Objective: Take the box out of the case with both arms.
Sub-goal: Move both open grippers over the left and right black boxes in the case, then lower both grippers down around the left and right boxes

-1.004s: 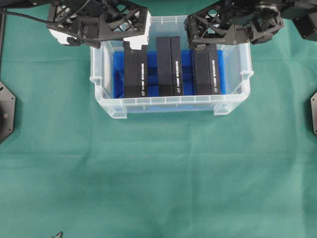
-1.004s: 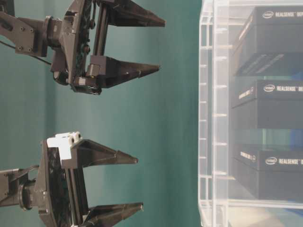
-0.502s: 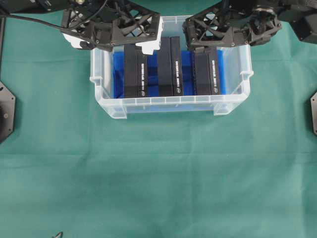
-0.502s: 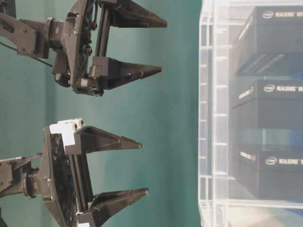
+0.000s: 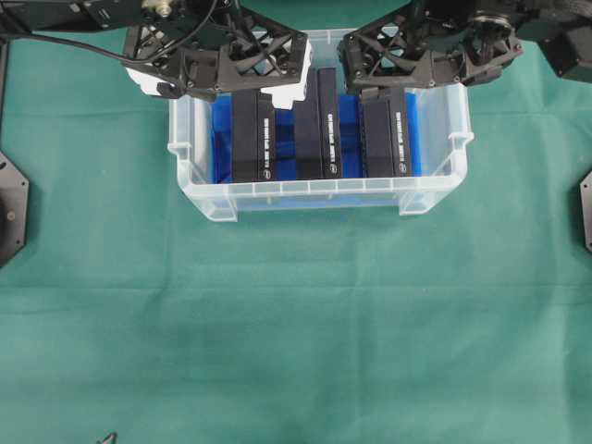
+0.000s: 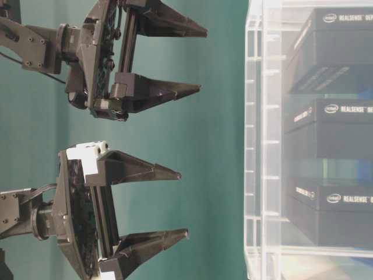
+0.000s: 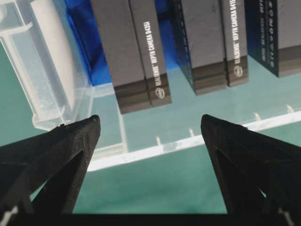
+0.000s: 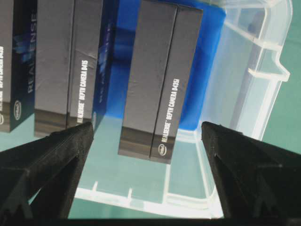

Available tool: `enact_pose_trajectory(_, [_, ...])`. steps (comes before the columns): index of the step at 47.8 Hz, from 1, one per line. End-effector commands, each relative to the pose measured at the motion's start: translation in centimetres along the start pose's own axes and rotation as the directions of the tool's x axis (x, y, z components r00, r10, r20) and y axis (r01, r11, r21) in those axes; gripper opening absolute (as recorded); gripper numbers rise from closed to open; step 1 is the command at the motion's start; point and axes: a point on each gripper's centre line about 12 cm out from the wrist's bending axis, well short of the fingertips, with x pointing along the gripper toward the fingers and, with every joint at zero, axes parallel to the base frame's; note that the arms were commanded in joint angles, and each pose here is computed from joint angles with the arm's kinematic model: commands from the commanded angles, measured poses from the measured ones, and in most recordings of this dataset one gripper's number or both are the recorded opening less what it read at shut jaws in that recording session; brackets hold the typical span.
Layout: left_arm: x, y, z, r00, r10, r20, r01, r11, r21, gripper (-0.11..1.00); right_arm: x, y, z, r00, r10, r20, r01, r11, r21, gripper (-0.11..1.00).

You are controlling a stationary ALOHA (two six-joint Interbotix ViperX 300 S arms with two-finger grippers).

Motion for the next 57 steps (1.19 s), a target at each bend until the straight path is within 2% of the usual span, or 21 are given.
enact_pose_trajectory(1, [-1.19, -0.20, 0.04, 0.999, -0.034, 0.014, 0.034, 0.999, 0.000, 0.92, -1.22, 0.35, 0.15, 0.999, 0.040, 0.009, -0.040, 0.999, 0.001, 0.94])
enact_pose_trajectory(20, [-1.04, -0.37, 0.09, 0.999, -0.039, 0.015, 0.039, 0.999, 0.000, 0.92, -1.24, 0.61, 0.23, 0.998, 0.062, 0.016, -0.062, 0.998, 0.000, 0.94])
enact_pose_trajectory(57, [-0.77, -0.39, 0.08, 0.999, -0.042, 0.016, 0.042, 0.999, 0.003, 0.92, -1.13, 0.59, 0.21, 0.998, 0.058, 0.015, -0.058, 0.998, 0.000, 0.94])
